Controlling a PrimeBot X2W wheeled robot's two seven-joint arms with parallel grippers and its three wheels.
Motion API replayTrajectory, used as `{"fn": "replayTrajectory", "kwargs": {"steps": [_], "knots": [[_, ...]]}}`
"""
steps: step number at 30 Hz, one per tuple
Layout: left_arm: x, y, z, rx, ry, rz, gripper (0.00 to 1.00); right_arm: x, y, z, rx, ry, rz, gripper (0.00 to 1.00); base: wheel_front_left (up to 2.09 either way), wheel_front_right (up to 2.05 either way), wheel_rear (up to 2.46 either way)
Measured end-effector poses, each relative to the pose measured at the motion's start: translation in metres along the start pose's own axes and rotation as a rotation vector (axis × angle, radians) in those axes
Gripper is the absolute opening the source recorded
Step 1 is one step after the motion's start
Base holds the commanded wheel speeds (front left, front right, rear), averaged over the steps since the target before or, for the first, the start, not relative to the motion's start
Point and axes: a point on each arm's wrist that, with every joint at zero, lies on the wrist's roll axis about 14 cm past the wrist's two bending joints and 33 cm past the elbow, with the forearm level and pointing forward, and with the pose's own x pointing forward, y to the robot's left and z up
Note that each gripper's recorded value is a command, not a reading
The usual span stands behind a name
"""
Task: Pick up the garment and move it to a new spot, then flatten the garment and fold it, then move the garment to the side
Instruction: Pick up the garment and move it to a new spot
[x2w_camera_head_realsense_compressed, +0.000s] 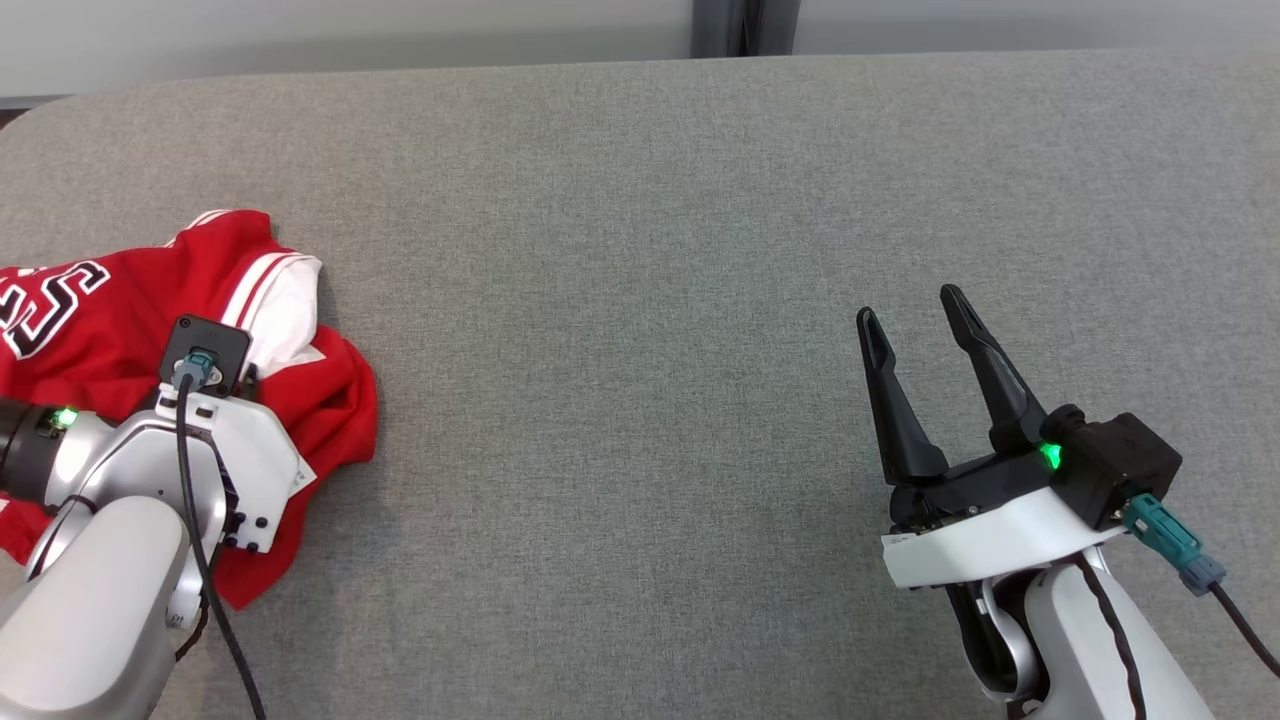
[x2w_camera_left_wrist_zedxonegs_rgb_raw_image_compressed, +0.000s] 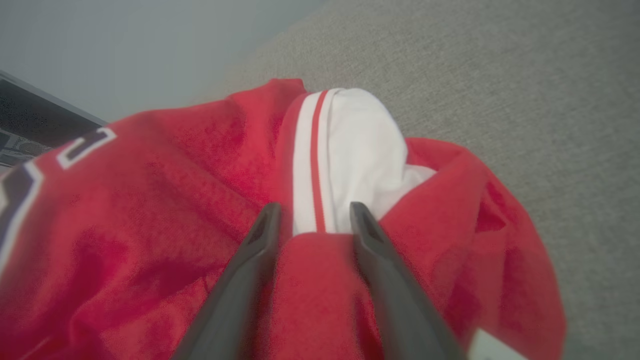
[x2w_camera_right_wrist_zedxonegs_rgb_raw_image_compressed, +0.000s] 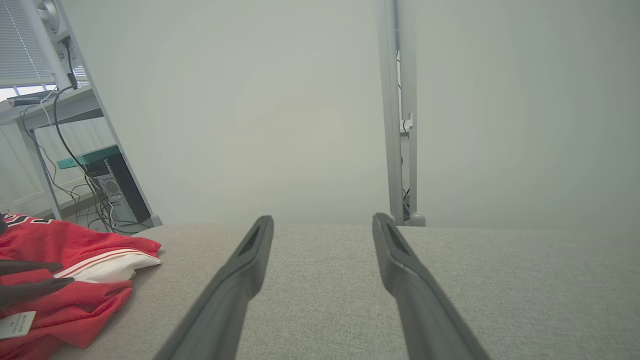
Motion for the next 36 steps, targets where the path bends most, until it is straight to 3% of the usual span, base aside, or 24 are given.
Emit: {"fn": "replayTrajectory", "kwargs": {"steps": [9,17,25,36], "knots": [[-0.022,0.031,0.052,-0.070,-0.322,0.110,0.00,-0.002,0.004,0.011,-0.010,-0.022,0.006,1.00,0.00,0.00,0.00],[-0.075,0.078,0.139,-0.159,-0.743,0.252,0.00,-0.009,0.010,0.022,-0.024,-0.042,0.012,1.00,0.00,0.00,0.00],[-0.133,0.108,0.221,-0.115,-1.040,0.297,0.00,-0.018,0.012,0.029,-0.034,-0.053,0.010,1.00,0.00,0.00,0.00],[-0.193,0.090,0.314,0.031,-1.310,0.230,0.00,-0.034,0.005,0.039,-0.043,-0.066,-0.028,1.00,0.00,0.00,0.00]]}}
